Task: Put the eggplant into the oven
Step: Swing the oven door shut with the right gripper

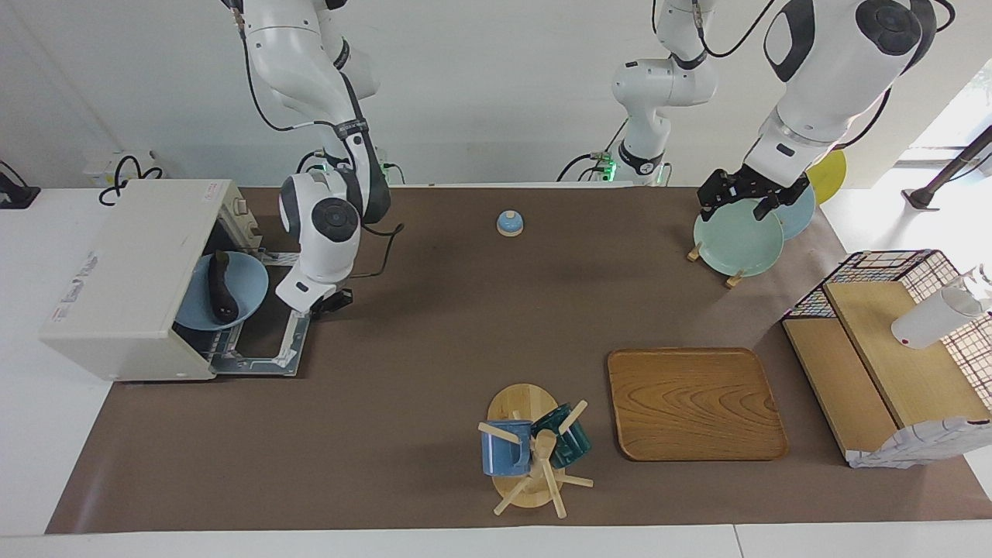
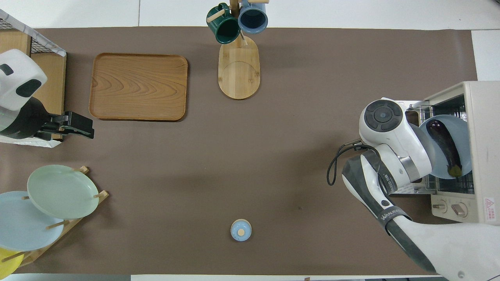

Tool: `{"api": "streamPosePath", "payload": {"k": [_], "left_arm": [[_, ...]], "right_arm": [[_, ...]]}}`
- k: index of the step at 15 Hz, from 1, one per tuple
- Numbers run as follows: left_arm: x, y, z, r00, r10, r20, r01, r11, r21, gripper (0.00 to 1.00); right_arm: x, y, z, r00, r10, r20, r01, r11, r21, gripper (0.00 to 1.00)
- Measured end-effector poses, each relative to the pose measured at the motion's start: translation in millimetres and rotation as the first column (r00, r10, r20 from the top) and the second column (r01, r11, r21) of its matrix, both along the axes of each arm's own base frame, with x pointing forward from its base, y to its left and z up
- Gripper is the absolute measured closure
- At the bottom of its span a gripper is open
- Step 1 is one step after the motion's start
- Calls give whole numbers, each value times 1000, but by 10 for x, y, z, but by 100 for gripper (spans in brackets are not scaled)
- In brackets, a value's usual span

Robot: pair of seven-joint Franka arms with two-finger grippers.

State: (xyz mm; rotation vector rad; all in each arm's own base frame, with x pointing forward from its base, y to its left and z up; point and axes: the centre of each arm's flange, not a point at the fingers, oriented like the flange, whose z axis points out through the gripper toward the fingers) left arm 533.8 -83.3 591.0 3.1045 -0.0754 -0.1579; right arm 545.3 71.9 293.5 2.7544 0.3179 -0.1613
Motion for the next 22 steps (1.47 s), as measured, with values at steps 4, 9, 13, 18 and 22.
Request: {"api": "streamPosePath", "payload": {"k": [4, 9, 13, 18, 22], "left_arm": [[0, 0, 0, 1000, 0, 0, 0, 1000, 0, 0], [0, 0, 1, 1000, 0, 0, 0, 1000, 0, 0], [-1, 0, 1, 1000, 0, 0, 0, 1000, 0, 0], [-1, 0, 2, 1000, 0, 0, 0, 1000, 0, 0], [-1, 0, 2, 1000, 0, 0, 0, 1000, 0, 0]], "right_arm": [[3, -14, -1, 1000, -4, 2, 4, 1000, 5, 99], [3, -32, -13, 1000, -7, 6, 6, 1000, 10, 99], [7, -43, -9, 999, 36, -12, -36, 999, 15, 99], [87, -162, 360, 994, 89, -70, -84, 994, 76, 99], [76, -508, 1154, 996, 66, -65, -63, 997, 46, 99]]}}
